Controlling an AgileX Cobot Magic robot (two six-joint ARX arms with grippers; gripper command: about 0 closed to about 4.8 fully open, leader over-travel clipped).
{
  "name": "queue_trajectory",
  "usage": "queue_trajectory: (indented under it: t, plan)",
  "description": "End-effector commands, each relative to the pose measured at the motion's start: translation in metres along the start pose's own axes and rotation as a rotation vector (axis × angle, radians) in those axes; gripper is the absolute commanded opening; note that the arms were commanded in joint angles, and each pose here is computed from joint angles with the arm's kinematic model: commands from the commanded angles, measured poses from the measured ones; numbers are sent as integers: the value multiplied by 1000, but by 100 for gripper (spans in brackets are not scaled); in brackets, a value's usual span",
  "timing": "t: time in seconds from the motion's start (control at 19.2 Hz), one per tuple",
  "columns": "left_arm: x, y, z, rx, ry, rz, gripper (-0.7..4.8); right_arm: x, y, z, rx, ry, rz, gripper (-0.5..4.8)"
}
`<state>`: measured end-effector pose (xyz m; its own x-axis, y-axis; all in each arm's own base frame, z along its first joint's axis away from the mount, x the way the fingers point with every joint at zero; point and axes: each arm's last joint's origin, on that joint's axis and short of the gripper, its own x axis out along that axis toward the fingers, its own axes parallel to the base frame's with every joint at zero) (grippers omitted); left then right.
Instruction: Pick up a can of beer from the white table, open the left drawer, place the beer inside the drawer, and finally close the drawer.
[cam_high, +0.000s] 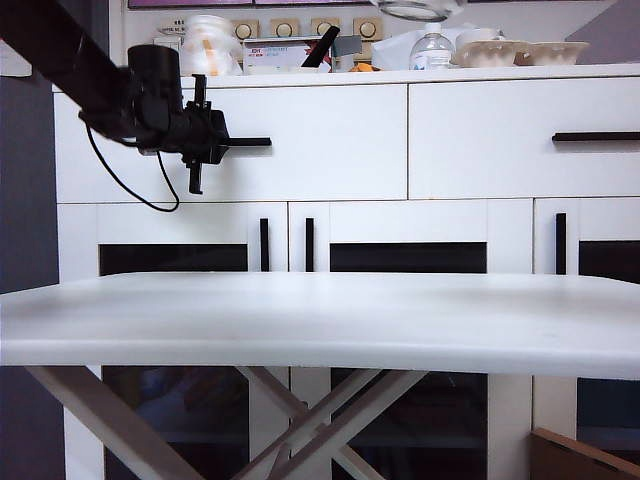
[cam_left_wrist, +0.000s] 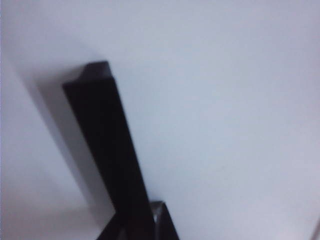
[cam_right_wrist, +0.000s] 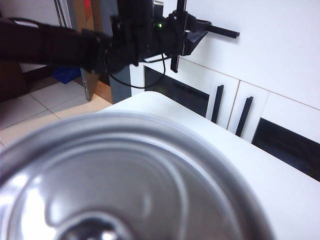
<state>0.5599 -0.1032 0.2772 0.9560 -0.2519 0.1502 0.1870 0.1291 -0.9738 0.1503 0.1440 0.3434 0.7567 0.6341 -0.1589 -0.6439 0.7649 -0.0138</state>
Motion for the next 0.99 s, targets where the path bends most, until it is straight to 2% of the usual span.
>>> queue_trajectory:
  t: [0.05,0.16,0.21,0.62,0.78,0.99]
  plan:
    - [-4,-4,-2,43,1,-146,-6,-4,0,11,3,-84,0,144]
    - [-10,8,-5,-5,28,-195,-6,-4,0,11,3,-84,0,144]
    - [-14,13,-7,-3,41,-203,-6,-4,0,11,3,-84,0,144]
    - [-37,15,-13,9,57,-206,-6,-3,0,11,3,-83,0,144]
    - [-60,14,-14,36,57,-167,-6,-4,0,11,3,-83,0,144]
    - [-94,14,-16,36,30,-166,-6,-3,-1,11,3,-82,-4,144]
